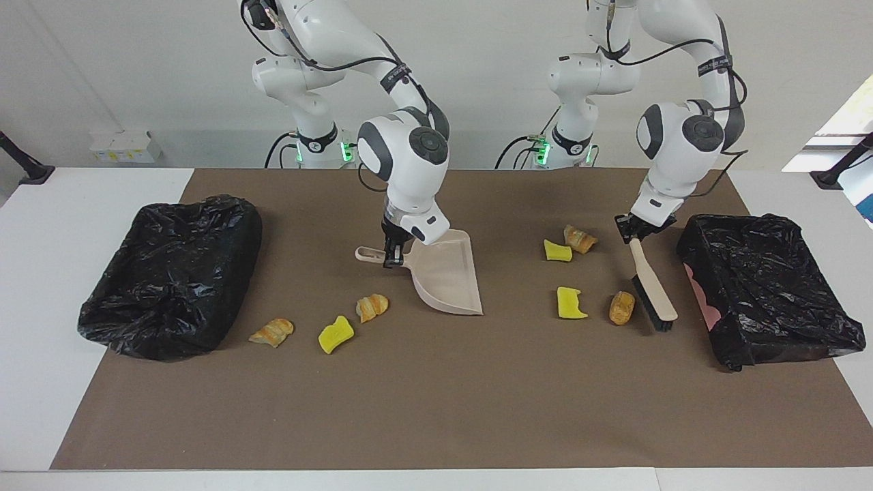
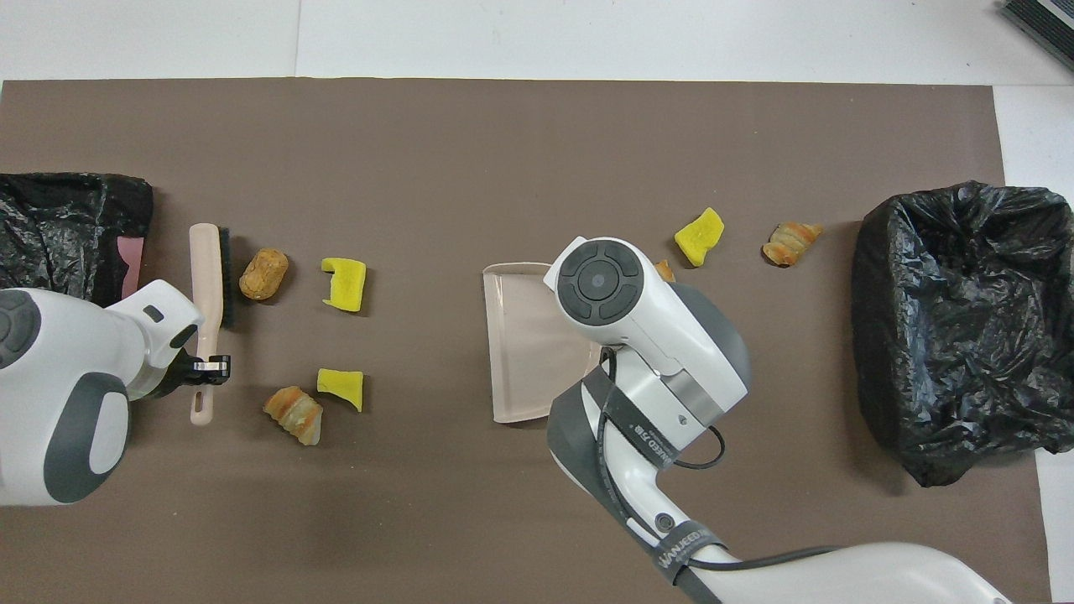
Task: Sweep and dump trash in bin
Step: 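Sweep bread and sponge pieces into the dustpan with the left gripper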
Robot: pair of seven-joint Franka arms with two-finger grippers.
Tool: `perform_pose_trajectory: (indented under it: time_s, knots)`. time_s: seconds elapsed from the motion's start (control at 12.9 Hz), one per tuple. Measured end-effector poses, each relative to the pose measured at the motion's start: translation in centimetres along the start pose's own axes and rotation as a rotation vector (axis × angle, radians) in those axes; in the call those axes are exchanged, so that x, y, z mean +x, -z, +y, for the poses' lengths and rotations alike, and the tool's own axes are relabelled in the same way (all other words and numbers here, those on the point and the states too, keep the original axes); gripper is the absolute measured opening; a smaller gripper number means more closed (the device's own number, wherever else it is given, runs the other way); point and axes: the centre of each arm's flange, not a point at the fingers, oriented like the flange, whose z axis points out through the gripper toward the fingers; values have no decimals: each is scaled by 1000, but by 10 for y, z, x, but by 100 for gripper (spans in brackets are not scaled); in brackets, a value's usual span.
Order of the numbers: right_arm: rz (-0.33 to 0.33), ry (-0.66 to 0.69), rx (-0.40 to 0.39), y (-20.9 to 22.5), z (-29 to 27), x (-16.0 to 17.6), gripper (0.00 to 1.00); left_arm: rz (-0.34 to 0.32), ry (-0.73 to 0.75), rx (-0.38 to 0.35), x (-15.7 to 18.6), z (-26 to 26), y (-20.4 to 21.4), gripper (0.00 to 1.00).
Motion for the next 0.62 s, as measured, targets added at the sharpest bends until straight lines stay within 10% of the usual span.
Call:
perform_pose_trajectory:
  time_s: [0.62]
  knots:
    - [0, -7, 1, 0, 0, 0, 31, -13, -143, 14, -6, 61, -5, 26]
